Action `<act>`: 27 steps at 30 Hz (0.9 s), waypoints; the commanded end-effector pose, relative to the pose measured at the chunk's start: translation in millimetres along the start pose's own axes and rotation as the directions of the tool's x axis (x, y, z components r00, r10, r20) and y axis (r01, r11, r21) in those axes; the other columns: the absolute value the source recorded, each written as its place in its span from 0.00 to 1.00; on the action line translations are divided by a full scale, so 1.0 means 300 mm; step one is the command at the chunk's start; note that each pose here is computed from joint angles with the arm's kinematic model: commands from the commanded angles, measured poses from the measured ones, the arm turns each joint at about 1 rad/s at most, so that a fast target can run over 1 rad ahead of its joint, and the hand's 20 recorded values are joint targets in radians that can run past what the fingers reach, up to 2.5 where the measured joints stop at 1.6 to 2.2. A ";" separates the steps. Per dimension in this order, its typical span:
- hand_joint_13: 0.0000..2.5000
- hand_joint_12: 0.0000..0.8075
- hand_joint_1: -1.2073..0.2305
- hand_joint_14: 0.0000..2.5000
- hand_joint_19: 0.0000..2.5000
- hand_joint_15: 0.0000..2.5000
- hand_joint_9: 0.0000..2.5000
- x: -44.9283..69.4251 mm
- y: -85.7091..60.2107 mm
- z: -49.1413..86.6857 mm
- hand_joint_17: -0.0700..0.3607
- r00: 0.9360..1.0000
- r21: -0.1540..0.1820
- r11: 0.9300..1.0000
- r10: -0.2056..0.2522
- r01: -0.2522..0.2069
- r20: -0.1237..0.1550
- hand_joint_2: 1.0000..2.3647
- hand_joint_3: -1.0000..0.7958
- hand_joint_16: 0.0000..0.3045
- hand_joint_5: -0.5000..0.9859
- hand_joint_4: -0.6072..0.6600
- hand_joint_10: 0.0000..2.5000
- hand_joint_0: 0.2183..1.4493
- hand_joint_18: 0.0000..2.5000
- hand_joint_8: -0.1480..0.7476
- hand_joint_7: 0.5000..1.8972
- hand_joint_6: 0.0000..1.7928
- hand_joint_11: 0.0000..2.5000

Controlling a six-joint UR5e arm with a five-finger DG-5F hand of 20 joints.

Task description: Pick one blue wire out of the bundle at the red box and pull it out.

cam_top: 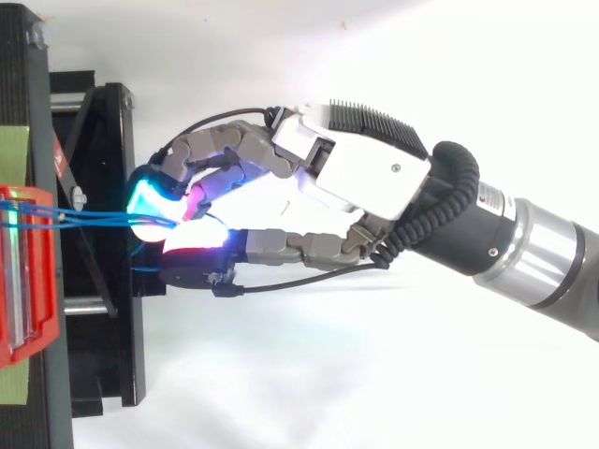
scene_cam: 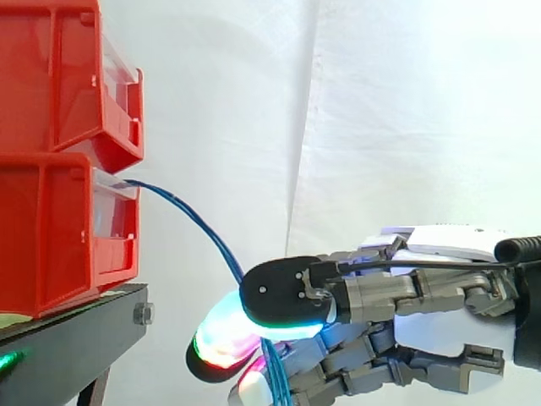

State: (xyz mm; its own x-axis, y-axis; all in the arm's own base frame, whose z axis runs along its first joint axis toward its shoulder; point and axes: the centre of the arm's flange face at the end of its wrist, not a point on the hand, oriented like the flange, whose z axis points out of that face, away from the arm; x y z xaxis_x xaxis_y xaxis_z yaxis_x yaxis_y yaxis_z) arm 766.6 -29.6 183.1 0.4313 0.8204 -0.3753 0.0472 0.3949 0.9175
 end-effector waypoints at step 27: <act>0.26 0.53 0.34 0.01 0.19 0.14 0.39 -0.096 0.136 -0.058 0.54 0.994 0.110 0.993 0.046 -0.035 -0.094 0.00 0.55 0.24 0.25 0.62 0.01 0.30 0.19 0.52 0.21 0.49 0.19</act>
State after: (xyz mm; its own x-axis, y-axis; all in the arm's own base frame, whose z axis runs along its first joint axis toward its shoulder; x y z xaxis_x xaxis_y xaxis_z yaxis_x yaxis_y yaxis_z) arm 742.9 -29.5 224.1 0.3492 0.8732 -0.3400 0.1208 0.3178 0.9404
